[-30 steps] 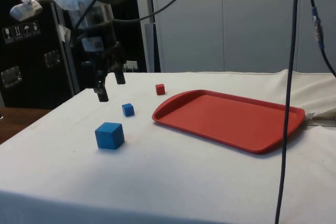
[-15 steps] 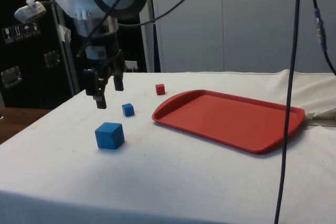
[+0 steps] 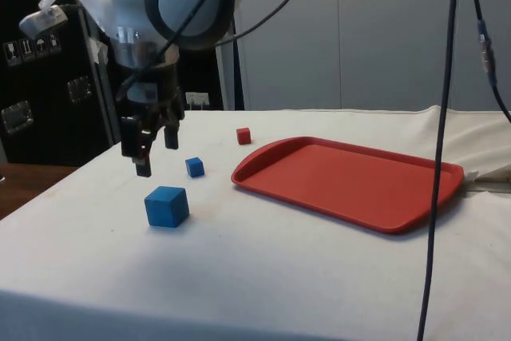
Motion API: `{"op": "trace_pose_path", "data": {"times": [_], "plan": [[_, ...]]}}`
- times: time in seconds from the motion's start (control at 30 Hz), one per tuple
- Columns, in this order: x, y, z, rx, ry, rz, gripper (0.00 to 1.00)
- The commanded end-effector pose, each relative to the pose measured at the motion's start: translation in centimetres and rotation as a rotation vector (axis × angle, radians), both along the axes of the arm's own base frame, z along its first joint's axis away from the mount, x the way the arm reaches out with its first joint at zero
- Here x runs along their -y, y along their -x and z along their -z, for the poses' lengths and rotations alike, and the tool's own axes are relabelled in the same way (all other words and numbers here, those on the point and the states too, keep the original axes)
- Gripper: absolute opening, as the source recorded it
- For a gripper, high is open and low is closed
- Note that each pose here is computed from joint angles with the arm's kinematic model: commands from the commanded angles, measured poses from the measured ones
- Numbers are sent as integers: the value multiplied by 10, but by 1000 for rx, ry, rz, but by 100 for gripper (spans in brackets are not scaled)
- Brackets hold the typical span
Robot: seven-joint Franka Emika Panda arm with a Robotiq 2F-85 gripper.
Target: Pick up the largest block and place it onto the tray.
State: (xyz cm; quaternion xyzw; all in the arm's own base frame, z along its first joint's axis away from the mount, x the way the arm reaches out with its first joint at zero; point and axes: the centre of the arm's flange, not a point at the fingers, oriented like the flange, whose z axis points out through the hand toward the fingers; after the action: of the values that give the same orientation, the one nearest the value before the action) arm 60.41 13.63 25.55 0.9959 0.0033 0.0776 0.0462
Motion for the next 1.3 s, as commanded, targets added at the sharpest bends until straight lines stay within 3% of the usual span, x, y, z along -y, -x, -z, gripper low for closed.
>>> {"op": "trace_pose_path", "data": {"times": [0.0, 0.2, 0.23, 0.27, 0.67, 0.87, 1.13, 1.17, 1.2, 1.27], "plan": [[-3, -3, 2, 12, -17, -6, 100], [-7, -10, 9, 33, -39, -14, 100], [-4, -9, 9, 28, -19, -9, 100], [-7, -11, 11, 34, -41, -15, 100], [-5, -12, 12, 33, -29, -12, 100], [-5, -11, 16, 25, -23, -12, 100], [-5, -8, 48, -7, -32, -1, 100], [-3, -8, 45, -5, -14, 2, 100], [-4, -8, 51, -9, -32, -1, 100], [-3, -7, 59, -18, -34, 1, 100]]}}
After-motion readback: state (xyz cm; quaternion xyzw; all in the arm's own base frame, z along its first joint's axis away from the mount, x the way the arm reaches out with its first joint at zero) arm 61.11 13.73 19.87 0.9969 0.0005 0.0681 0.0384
